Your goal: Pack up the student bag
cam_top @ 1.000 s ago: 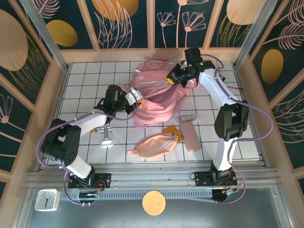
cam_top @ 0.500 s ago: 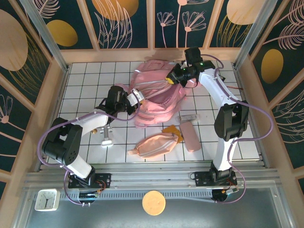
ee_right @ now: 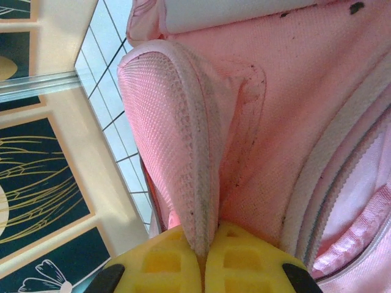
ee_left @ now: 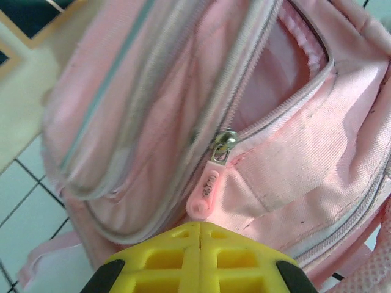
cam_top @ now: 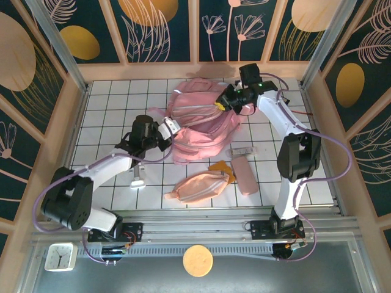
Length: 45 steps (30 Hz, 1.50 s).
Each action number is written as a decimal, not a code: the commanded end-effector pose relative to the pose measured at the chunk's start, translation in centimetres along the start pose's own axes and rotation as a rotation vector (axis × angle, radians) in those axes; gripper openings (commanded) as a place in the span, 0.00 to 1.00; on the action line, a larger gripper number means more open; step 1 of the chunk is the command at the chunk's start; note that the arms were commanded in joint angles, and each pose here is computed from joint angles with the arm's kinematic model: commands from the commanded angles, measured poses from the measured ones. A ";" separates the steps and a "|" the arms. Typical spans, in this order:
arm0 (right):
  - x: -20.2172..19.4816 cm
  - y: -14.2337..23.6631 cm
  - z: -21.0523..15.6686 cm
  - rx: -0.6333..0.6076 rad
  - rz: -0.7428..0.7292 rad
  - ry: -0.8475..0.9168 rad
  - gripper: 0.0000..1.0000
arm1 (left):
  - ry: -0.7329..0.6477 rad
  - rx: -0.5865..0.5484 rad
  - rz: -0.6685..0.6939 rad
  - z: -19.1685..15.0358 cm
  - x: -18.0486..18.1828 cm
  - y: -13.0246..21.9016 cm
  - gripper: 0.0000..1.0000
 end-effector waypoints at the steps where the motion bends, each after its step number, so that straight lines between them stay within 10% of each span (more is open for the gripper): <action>1: 4.2 4.0 -0.3 -0.052 0.176 0.129 0.00 | 0.086 0.036 0.028 -1.3 0.8 1.2 0.00; 8: 4.6 4.1 -0.5 -0.036 0.189 0.132 0.00 | 0.126 -0.015 -0.056 -0.6 1.1 0.6 0.01; 10: 4.7 4.2 -0.7 -0.028 0.193 0.133 0.00 | 0.136 -0.074 -0.156 0.1 0.2 0.0 0.39; 12: 4.9 4.2 -0.9 -0.027 0.193 0.136 0.00 | 0.131 -0.115 -0.186 0.7 -0.1 -0.4 0.45; 45: 5.7 3.8 -2.0 -0.014 0.211 0.152 0.00 | 0.313 -0.049 -0.155 1.0 -0.5 -5.5 0.32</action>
Point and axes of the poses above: each hand's point on the last joint's axis, 136 mm out from that joint toward the fingers, its own y axis back along the fingers, its own x axis along the line the jaws close on, z = x × y, the point moved 5 cm from there along y, back along the fingers, and after that the axes turned 6 degrees about -y, right-handed, at the moved point
